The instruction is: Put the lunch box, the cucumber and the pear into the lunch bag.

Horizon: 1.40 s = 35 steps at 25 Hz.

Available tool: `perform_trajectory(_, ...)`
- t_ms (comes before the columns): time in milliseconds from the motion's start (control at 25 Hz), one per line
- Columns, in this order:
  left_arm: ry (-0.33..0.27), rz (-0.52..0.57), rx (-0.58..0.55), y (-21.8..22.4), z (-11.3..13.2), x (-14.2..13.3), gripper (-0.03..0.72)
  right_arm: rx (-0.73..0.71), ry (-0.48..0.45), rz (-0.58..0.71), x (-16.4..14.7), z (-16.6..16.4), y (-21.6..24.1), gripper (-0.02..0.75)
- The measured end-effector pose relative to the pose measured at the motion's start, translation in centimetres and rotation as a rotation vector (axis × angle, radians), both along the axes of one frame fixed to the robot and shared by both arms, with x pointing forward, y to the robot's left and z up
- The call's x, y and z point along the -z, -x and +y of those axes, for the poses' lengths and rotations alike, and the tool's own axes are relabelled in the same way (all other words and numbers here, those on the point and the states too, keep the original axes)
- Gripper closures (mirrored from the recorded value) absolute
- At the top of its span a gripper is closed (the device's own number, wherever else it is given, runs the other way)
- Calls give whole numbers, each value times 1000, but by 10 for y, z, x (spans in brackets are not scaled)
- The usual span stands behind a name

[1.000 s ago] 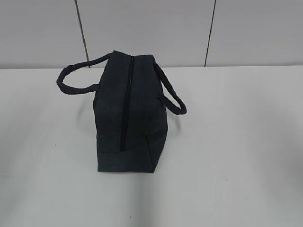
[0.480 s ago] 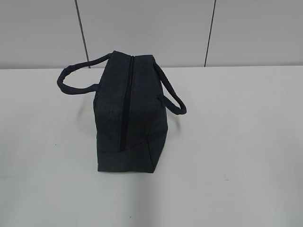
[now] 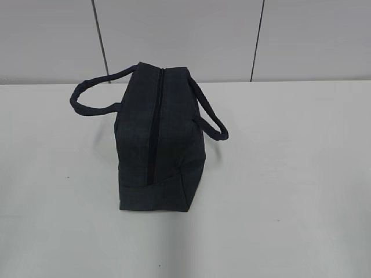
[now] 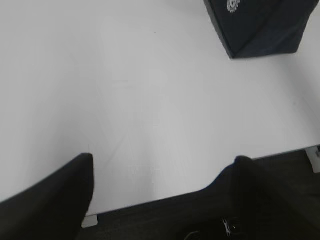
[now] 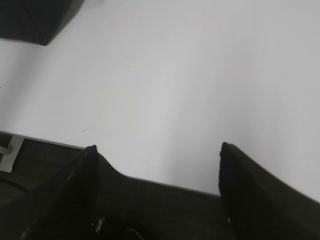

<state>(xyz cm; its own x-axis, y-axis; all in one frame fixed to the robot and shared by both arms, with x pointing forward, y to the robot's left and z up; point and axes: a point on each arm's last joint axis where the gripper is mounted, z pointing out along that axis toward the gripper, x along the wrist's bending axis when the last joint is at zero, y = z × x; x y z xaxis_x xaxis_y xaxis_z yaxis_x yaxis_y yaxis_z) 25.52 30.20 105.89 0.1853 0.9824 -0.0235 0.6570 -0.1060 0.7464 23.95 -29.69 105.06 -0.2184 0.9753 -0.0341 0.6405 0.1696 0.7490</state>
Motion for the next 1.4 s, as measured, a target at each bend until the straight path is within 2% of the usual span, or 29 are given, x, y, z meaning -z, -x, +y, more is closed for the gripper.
perform_trajectory(160, -2, -36, 5, -4, -1, 4, 139, -11, 3, -63, 0, 1, -6, 187)
perform_trajectory(880, -2, -42, 0, -5, -1, 5, 139, -32, 29, -58, 4, 1, -8, 187)
perform_trajectory(1240, -4, -48, -113, -4, 2, 5, 148, -4, 30, -57, 4, 1, -8, 187)
perform_trajectory(1400, 1, -86, -154, 2, 3, 4, 149, 17, 31, -57, 4, 1, -8, 187)
